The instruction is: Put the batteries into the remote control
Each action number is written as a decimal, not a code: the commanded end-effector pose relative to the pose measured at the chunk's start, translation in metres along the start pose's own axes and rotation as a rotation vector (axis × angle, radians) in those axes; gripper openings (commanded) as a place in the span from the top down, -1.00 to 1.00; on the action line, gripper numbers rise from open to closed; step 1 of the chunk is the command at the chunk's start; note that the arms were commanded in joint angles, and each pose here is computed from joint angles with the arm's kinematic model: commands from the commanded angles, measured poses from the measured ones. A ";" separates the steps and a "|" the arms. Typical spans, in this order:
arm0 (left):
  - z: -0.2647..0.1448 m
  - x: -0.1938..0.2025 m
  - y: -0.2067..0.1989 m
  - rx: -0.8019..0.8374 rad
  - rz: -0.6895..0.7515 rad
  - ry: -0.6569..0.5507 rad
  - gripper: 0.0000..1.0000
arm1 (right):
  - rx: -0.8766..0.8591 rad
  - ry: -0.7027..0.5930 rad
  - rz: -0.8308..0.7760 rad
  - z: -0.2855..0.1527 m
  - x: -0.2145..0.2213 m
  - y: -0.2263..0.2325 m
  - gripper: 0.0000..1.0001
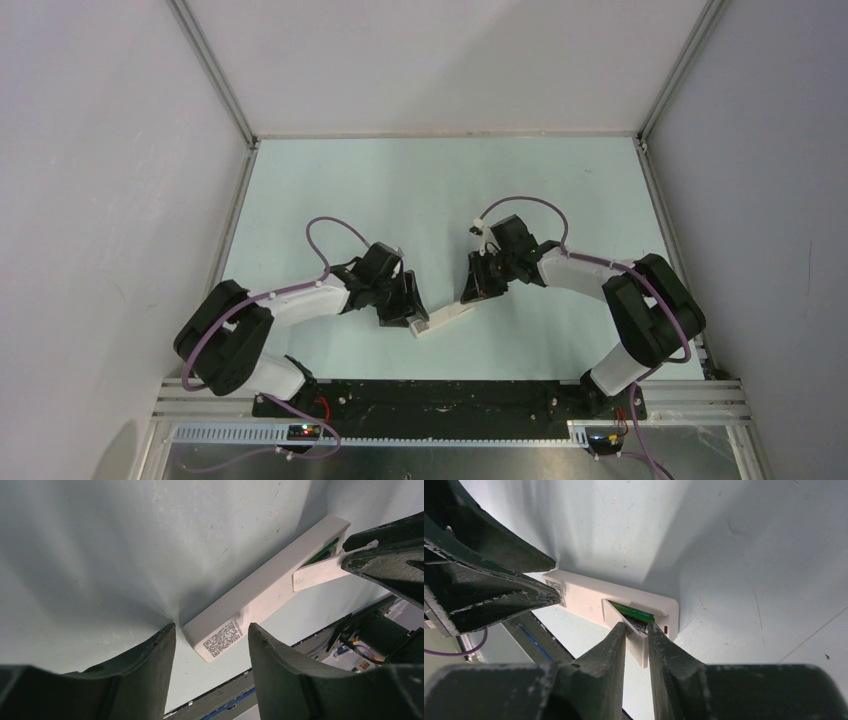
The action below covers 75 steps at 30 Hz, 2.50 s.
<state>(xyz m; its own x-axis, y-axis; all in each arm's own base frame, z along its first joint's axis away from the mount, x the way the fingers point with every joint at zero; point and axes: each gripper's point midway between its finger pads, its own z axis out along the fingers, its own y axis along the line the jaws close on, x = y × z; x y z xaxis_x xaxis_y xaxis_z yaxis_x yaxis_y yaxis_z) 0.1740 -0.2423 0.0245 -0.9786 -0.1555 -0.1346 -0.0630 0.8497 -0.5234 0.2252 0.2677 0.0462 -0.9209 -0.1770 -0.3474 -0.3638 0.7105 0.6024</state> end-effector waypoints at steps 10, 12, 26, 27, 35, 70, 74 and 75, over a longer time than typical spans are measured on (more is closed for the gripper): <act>0.003 0.002 0.004 -0.024 0.005 0.006 -0.20 | 0.048 -0.042 -0.062 -0.014 -0.017 0.005 0.33; 0.003 0.002 0.004 -0.025 0.004 0.005 -0.20 | 0.051 -0.043 -0.063 -0.015 -0.018 0.005 0.31; 0.004 0.002 0.006 -0.029 0.003 0.006 -0.21 | 0.110 -0.030 -0.094 -0.017 -0.016 -0.001 0.10; 0.004 0.002 0.006 -0.028 0.003 0.006 -0.20 | 0.111 -0.026 -0.100 -0.016 -0.015 -0.001 0.10; 0.004 0.003 0.007 -0.032 0.004 0.009 -0.21 | 0.140 0.011 -0.126 -0.008 -0.006 -0.003 0.13; 0.005 0.003 0.003 -0.022 0.008 0.018 -0.20 | 0.191 0.061 -0.115 0.006 0.005 -0.019 0.52; 0.006 0.003 0.004 -0.025 0.004 0.021 -0.19 | 0.204 0.071 -0.112 0.008 0.009 -0.018 0.52; 0.006 0.003 0.004 -0.025 0.003 0.022 -0.19 | 0.209 0.073 -0.108 0.008 0.011 -0.018 0.51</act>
<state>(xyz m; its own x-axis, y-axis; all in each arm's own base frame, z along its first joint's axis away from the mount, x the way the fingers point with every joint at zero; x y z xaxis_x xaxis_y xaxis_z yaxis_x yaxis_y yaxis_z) 0.1735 -0.2453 0.0241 -0.9811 -0.1484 -0.1243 -0.0603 0.8445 -0.5322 0.2242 0.2552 0.0325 -0.8926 -0.2846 -0.3496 -0.4241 0.7931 0.4372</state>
